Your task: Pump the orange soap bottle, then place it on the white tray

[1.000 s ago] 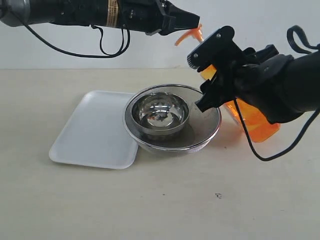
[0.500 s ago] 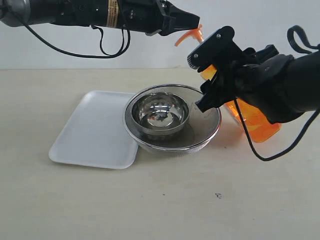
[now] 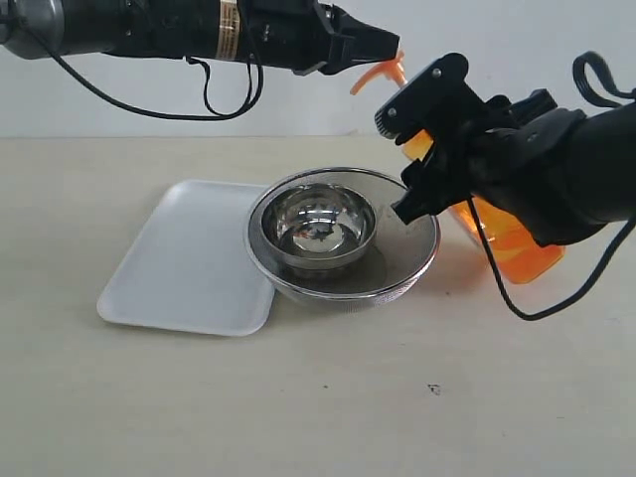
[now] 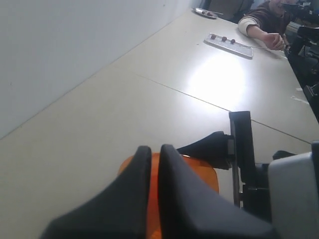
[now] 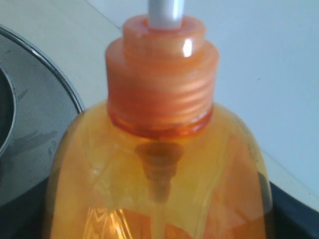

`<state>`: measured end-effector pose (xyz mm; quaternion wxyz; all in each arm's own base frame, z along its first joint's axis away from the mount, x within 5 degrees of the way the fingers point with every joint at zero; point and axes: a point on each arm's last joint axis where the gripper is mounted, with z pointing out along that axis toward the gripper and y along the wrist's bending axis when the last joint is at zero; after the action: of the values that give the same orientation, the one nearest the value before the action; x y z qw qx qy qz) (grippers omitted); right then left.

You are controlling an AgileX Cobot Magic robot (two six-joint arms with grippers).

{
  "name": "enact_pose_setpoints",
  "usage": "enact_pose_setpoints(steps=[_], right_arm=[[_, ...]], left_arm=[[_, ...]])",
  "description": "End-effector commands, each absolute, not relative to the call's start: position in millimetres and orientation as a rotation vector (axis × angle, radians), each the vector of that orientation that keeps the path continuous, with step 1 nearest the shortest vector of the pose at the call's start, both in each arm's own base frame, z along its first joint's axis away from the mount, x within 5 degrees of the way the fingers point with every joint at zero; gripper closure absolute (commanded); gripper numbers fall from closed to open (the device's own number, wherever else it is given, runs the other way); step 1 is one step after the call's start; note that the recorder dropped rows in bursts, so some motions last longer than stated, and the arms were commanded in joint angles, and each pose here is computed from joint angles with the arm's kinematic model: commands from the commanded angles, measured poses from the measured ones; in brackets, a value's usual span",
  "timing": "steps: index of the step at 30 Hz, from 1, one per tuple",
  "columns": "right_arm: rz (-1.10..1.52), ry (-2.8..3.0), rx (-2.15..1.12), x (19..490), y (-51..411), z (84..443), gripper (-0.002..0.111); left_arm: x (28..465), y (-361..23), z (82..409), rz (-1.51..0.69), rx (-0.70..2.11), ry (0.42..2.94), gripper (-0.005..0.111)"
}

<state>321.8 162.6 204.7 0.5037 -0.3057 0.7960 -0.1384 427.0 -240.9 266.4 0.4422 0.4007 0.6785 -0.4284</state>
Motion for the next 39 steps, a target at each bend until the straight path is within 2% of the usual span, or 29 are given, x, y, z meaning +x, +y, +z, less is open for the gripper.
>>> enact_pose_setpoints(steps=[1,30,39], right_arm=[[-0.247,1.941,-0.763,318.7,170.6,203.6,0.108],[-0.242,1.943,-0.764,318.5,170.9,203.4,0.108],[-0.242,1.943,-0.764,318.5,170.9,203.4,0.108]], left_arm=[[413.7,-254.8,237.7,-1.081,1.14,1.735,0.102],[412.8,-255.4,237.5,-1.08,1.14,1.737,0.102],[414.2,-251.5,284.1,-0.999,1.121,1.627,0.102]])
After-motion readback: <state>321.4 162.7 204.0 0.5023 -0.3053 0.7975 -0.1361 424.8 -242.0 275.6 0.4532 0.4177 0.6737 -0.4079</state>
